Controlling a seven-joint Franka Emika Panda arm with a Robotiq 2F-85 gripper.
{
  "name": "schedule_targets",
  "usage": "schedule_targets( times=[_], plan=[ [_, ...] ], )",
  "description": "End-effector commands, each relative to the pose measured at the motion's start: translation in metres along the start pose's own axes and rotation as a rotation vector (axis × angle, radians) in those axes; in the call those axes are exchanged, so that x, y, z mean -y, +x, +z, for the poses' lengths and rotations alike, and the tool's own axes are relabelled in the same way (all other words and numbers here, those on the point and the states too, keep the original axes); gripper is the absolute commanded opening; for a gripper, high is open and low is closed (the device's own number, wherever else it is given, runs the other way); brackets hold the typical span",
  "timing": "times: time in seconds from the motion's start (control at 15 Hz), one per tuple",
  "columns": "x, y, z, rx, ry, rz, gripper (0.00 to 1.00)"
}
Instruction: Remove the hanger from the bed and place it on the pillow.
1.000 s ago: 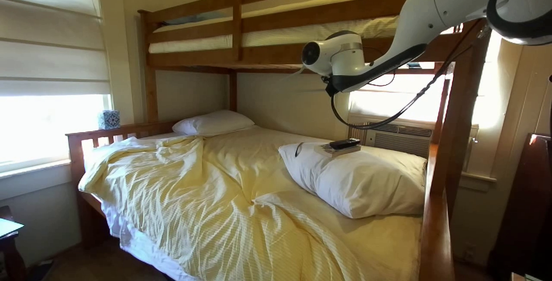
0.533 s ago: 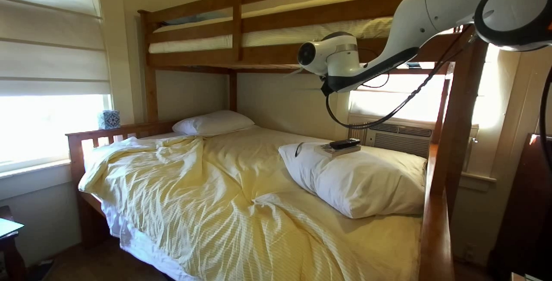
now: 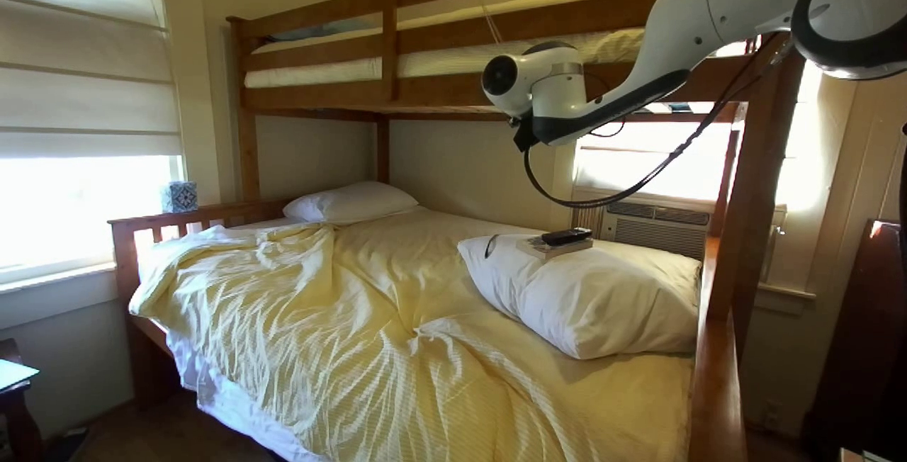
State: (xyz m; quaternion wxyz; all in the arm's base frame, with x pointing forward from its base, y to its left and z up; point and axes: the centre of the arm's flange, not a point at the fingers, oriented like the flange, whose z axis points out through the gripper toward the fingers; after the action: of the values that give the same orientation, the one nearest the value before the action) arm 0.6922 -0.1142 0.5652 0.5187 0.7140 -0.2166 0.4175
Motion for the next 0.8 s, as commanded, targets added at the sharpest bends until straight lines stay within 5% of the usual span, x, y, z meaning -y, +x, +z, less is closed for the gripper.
schedule_targets(
  times=[0.0, 0.4, 0.73],
  plan=[
    [-0.005, -0.004, -0.029, 0.043, 0.138, -0.129, 0.01],
    [-0.003, -0.044, -0.03, 0.177, 0.318, -0.349, 0.01],
    [0.002, -0.104, 0.001, 0.338, 0.384, -0.564, 0.01]
  ],
)
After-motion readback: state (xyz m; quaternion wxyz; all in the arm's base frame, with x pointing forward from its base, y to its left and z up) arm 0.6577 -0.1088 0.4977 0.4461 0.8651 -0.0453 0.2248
